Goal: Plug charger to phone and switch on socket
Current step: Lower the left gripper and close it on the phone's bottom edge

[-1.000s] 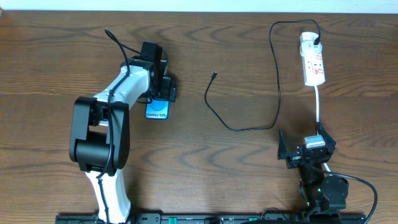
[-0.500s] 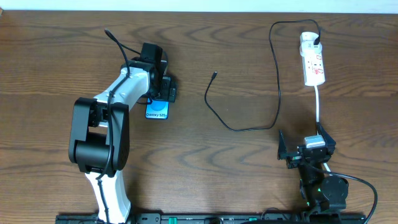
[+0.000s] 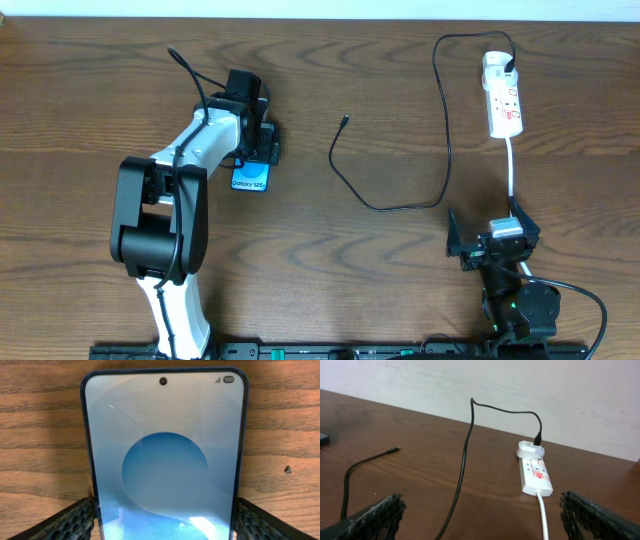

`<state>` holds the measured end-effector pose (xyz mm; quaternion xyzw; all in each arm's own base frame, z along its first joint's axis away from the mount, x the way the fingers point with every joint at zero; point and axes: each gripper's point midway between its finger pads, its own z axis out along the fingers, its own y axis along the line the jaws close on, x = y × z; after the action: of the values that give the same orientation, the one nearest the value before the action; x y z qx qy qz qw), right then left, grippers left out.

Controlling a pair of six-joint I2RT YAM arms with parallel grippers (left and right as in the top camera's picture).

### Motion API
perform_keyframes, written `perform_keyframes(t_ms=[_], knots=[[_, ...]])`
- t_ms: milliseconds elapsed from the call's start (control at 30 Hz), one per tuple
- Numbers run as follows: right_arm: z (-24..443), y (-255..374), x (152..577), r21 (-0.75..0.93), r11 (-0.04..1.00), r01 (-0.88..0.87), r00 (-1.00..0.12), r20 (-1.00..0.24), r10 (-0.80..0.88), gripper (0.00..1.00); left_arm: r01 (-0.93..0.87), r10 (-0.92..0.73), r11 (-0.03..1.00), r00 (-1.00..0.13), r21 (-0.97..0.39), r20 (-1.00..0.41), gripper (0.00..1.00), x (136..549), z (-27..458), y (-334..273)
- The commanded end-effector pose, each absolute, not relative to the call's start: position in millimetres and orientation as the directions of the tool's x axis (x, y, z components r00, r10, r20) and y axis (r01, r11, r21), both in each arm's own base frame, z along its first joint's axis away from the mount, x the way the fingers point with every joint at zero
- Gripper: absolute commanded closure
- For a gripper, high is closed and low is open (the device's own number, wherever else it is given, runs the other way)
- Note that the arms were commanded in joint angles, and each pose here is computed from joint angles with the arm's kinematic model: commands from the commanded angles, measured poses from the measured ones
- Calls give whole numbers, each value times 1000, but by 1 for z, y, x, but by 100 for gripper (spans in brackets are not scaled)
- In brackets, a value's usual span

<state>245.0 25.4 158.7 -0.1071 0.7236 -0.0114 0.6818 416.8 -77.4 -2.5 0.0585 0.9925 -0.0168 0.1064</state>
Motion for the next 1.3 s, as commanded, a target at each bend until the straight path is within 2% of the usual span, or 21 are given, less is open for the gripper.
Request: perform_keyframes(t_ms=[0,500,767,900,1267], knots=[[158,25,245,-174,975,-136,-47,-982,-182,1,109,105,993,-989,-38,-108,17,390,-30,-76],[158,25,245,-174,975,-136,-47,-982,-182,1,109,105,993,-989,-38,-108,36,390,-30,-76],[158,25,245,-174,975,-136,-47,-982,-182,1,109,105,993,-990,-36,-90,37,386,-30,-75],[158,25,245,-174,975,-136,-47,-982,-182,1,108,105,993,-991,-36,-86,44,385,-30,-75],[158,25,245,-174,975,-136,-47,-982,-182,1,110,104,993,-987,-38,-120,44,387,-8,-75]])
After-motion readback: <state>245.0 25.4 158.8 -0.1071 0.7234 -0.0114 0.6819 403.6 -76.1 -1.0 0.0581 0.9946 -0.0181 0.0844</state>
